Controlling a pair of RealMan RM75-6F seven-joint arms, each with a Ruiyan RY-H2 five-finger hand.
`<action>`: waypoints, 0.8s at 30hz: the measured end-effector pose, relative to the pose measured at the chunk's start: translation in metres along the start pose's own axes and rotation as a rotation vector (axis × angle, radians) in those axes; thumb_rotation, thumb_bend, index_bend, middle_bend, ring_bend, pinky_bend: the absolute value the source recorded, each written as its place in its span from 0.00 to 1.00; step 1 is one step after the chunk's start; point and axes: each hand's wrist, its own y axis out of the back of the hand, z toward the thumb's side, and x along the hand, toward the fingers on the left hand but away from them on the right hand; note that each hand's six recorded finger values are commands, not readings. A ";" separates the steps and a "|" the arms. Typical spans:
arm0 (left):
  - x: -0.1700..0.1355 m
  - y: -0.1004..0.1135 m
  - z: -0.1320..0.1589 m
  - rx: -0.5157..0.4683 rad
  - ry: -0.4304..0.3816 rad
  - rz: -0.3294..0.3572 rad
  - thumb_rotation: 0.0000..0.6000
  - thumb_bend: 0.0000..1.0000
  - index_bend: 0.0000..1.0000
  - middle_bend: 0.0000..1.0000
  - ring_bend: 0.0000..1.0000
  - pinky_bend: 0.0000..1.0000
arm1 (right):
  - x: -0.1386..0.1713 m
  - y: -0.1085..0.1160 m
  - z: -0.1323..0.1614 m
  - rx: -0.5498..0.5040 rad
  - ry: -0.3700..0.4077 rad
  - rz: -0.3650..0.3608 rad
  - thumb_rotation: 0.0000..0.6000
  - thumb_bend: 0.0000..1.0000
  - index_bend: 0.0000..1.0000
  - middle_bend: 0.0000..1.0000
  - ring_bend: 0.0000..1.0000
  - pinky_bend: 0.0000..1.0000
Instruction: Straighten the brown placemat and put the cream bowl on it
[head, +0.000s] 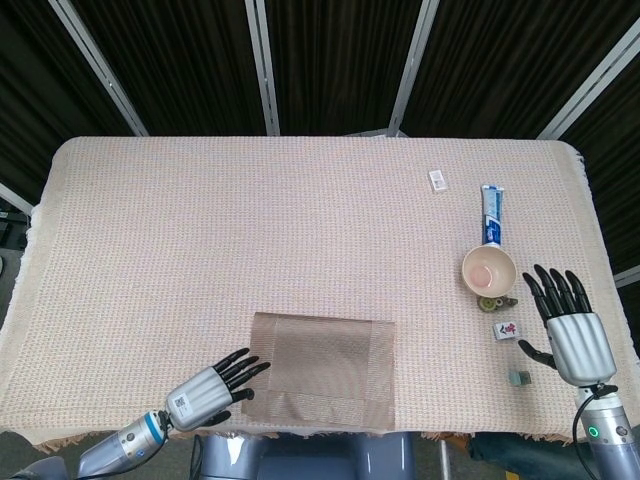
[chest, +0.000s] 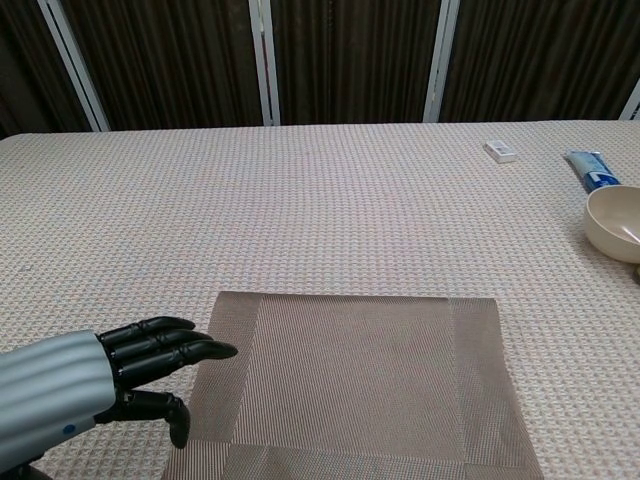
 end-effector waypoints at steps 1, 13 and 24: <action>0.000 -0.001 -0.001 0.003 0.002 -0.001 1.00 0.26 0.40 0.00 0.00 0.00 | 0.000 0.000 0.000 -0.001 0.000 0.000 1.00 0.00 0.00 0.00 0.00 0.00; 0.010 -0.016 0.004 -0.014 -0.002 -0.001 1.00 0.28 0.42 0.00 0.00 0.00 | -0.001 0.002 -0.002 -0.003 0.003 -0.003 1.00 0.00 0.00 0.00 0.00 0.00; 0.017 -0.021 0.007 -0.014 -0.008 -0.011 1.00 0.36 0.47 0.00 0.00 0.00 | -0.001 0.004 -0.005 -0.001 -0.002 -0.010 1.00 0.00 0.00 0.00 0.00 0.00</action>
